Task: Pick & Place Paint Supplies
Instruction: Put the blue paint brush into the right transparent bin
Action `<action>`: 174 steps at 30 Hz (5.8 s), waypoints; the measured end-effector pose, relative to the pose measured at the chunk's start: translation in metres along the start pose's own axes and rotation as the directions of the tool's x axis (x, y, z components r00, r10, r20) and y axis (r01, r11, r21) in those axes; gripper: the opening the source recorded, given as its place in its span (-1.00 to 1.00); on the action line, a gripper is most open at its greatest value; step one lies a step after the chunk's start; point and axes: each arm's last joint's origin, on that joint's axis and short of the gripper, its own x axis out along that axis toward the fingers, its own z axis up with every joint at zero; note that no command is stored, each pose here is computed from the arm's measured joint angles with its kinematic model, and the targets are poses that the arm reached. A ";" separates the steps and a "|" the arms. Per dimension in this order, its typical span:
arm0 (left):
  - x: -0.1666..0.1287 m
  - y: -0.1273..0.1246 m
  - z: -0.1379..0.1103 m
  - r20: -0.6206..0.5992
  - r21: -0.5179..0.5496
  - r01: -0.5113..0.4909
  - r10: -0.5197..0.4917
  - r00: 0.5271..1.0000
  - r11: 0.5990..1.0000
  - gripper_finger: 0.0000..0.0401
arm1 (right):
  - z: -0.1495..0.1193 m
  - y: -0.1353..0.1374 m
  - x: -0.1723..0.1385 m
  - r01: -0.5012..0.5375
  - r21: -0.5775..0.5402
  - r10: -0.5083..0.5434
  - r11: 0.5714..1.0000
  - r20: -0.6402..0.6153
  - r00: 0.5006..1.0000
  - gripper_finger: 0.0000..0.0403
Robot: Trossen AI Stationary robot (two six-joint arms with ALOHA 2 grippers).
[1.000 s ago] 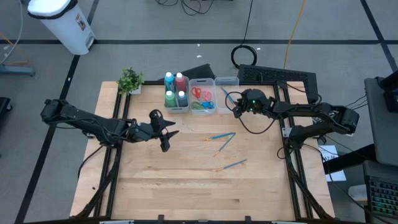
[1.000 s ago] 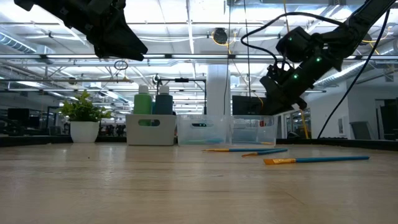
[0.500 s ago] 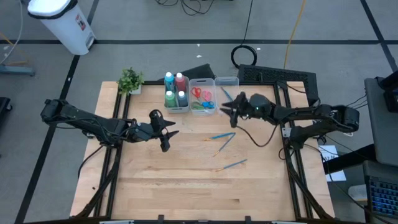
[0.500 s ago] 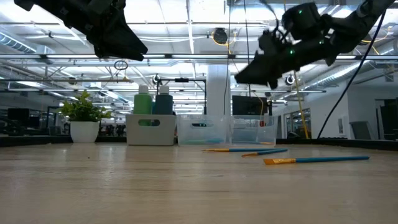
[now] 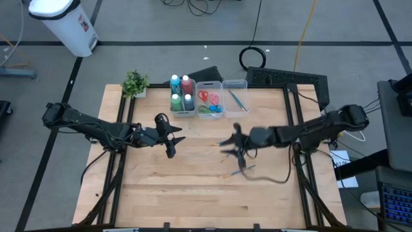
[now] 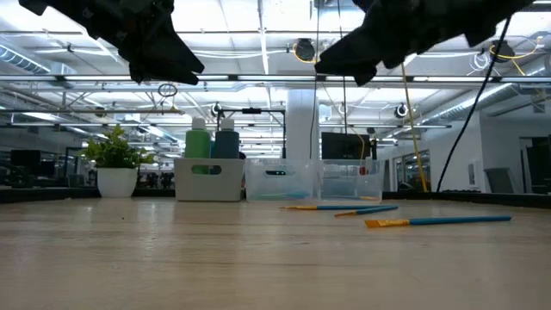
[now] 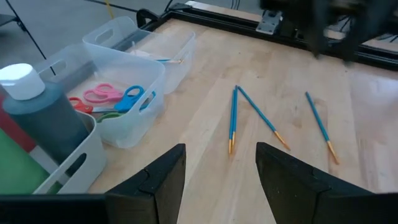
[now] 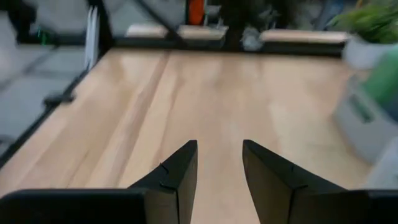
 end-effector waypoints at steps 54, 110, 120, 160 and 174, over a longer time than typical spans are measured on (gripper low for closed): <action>0.000 -0.002 0.001 -0.003 -0.082 0.045 -0.046 0.999 0.996 0.01 | -0.092 0.070 0.060 -0.135 0.027 0.125 0.991 -0.578 0.807 -0.99; -0.076 0.061 -0.078 0.385 0.062 0.206 -0.214 0.898 0.977 0.01 | 0.009 0.060 0.031 -0.119 -0.106 0.119 0.987 -0.002 0.993 -1.00; -0.087 0.072 -0.087 0.386 0.030 0.220 -0.215 0.897 0.975 0.01 | 0.009 0.060 0.031 -0.119 -0.107 0.119 0.987 -0.004 0.993 -1.00; -0.071 0.068 -0.104 0.340 0.266 0.112 -0.202 0.919 0.958 0.01 | 0.021 0.004 0.038 0.046 0.018 -0.047 0.999 0.090 0.995 -1.00; -0.071 0.068 -0.104 0.340 0.265 0.113 -0.203 0.918 0.957 0.01 | 0.022 -0.056 0.035 0.221 0.076 -0.227 0.972 0.085 0.970 -1.00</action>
